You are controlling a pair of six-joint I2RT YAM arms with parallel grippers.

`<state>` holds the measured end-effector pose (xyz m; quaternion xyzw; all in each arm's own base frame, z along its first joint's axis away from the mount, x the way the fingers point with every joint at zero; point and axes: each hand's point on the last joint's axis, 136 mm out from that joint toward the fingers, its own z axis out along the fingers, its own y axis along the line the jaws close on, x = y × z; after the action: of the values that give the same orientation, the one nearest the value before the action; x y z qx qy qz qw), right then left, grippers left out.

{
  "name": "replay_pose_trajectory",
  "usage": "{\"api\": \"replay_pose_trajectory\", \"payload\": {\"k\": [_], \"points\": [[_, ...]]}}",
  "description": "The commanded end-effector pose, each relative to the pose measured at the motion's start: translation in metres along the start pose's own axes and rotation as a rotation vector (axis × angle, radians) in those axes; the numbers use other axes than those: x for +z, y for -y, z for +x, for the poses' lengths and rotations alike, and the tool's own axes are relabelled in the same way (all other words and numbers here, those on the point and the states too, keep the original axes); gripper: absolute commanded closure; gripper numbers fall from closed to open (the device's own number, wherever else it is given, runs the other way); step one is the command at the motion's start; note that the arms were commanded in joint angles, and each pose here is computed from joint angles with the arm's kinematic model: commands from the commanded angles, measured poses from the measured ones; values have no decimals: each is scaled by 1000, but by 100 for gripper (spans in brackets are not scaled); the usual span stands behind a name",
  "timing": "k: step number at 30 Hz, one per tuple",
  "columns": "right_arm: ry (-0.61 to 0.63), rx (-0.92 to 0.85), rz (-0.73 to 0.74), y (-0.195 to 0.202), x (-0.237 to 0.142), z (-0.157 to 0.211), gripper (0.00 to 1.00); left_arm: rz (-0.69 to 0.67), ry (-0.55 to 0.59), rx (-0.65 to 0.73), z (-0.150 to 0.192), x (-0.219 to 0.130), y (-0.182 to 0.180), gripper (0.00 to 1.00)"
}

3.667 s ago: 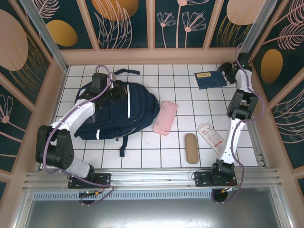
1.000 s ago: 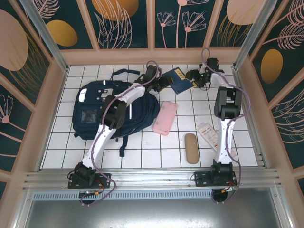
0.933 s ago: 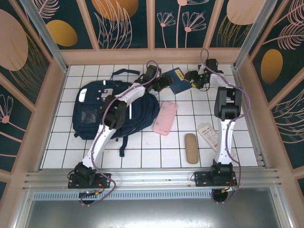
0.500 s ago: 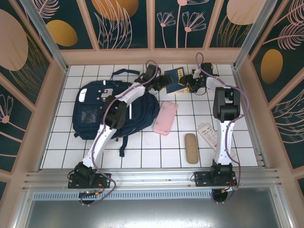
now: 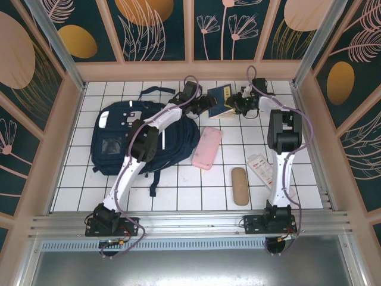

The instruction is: Pack the student bag

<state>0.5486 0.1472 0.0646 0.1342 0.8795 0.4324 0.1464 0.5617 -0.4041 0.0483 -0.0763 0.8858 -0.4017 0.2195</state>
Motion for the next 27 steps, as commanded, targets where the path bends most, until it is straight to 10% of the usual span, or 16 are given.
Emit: {"api": "replay_pose_trajectory", "payload": {"k": [1,9,27], "points": [[69,-47,-66,-46,-30,-8,74,-21,32,78,-11,-42,29,41],[79,29,-185,-72,-56,15,76,29,62,40,-7,-112,38,36],[141,86,-344,-118,-120,102,76,355,-73,-367,86,-138,48,33]]}}
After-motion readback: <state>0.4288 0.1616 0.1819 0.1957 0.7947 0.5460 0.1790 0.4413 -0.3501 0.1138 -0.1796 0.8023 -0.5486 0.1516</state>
